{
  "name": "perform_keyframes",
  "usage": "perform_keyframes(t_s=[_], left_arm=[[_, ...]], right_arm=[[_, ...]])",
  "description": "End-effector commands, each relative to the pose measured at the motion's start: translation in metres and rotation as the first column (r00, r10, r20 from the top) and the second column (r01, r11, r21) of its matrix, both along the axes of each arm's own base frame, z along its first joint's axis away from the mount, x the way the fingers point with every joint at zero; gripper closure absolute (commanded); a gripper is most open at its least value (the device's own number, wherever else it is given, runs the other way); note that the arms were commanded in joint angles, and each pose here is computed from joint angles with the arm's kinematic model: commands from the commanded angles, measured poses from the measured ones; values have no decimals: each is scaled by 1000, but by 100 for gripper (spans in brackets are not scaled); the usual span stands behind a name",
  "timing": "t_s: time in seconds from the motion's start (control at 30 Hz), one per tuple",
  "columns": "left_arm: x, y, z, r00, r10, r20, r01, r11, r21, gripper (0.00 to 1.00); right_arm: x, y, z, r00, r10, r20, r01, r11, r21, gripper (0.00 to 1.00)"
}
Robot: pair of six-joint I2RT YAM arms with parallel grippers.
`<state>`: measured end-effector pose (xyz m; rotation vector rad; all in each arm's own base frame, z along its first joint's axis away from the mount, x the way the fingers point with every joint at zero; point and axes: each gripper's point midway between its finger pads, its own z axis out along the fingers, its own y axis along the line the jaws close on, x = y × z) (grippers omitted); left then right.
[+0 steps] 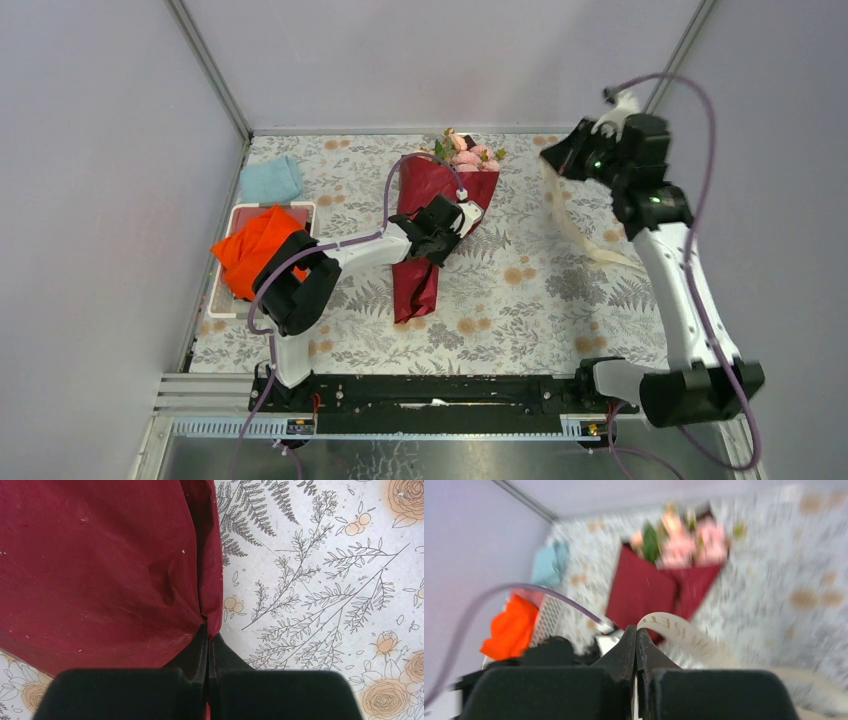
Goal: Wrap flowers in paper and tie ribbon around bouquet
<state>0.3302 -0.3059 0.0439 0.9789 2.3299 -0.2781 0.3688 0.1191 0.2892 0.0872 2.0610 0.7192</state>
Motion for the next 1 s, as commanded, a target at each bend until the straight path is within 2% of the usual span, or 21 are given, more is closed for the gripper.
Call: perform_keyframes(t_s=[0.0,0.1,0.17,0.27,0.47,0.6,0.7,0.77,0.83,0.9,0.97], left_arm=[[8,6,12,999,13,36,-13,1000,0,100],[9,6,12,999,13,37,-13,1000,-1,100],[9,6,12,999,16,39,-16,1000,-4,100],[10,5,12,999,15,37,-15,1000,-7,100],[10,6,12,999,16,39,-16,1000,-6,100],[11,7,11,999,16,40,-16,1000,-2,100],[14,5,11,999,21,37,-21,1000,-6,100],[16,4,13,999,21,33,-20,1000,-13,100],[20,4,18,999,26,36,-26,999,-23,100],[26,9,23,998,41,42,-40,999,-34,100],[32,14,29,997,54,54,-52,998,-41,100]], right_arm=[[-40,-23,148,920,-35,389,72,994,-80,100],[-62,-39,206,841,-93,532,161,984,-82,100],[-75,-44,226,803,-101,588,185,979,-86,100],[-84,-48,224,803,-105,587,201,974,-101,100],[-84,-44,173,885,-88,457,164,978,-128,100],[-80,-37,104,965,-69,252,108,984,-141,100],[-80,3,30,996,91,17,-91,996,-2,100],[-76,23,-6,986,111,-122,-97,988,116,100],[-77,53,-21,977,158,-141,-139,980,141,100],[-84,87,-16,966,243,-88,-229,962,145,100],[-98,119,-6,929,370,-32,-360,918,169,100]])
